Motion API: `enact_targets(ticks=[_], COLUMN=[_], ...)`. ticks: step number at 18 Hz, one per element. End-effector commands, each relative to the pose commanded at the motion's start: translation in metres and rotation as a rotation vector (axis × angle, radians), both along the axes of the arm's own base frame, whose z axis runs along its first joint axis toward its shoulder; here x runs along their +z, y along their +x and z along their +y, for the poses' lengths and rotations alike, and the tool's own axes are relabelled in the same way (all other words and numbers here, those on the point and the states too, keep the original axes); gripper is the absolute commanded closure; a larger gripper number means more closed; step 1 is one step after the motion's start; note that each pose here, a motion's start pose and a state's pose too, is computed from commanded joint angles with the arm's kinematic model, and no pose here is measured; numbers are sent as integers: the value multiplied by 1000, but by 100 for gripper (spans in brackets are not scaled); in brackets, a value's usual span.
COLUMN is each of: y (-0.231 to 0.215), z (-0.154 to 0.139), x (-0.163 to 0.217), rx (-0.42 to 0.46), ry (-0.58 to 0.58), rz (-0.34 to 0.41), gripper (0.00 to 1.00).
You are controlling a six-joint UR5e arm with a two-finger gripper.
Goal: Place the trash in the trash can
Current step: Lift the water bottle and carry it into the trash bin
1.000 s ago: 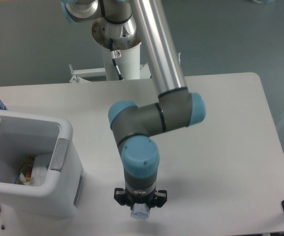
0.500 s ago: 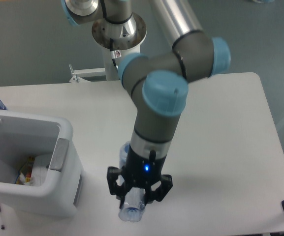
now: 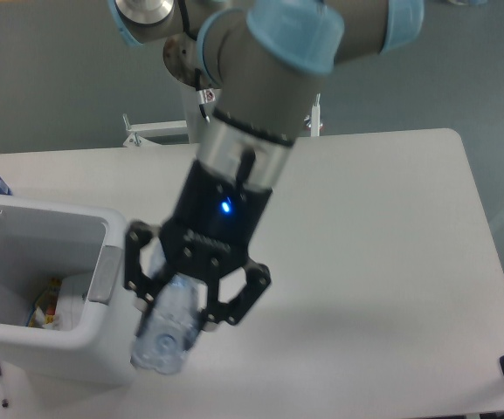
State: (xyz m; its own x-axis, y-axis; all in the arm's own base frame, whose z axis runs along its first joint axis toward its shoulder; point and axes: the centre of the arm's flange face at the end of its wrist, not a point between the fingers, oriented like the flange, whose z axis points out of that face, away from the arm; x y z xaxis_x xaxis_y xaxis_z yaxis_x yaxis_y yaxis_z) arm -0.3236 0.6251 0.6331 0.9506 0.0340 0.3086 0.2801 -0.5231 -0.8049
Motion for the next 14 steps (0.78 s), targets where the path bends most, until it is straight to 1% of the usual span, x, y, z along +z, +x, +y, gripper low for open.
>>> enact_targets(ticks=[5, 10, 14], y=[50, 82, 100], z=[21, 45, 55], x=[7, -11, -24], rx=[-81, -140, -169], ry=[24, 15, -3], rz=[8, -2, -17], gripper=[74, 74, 74])
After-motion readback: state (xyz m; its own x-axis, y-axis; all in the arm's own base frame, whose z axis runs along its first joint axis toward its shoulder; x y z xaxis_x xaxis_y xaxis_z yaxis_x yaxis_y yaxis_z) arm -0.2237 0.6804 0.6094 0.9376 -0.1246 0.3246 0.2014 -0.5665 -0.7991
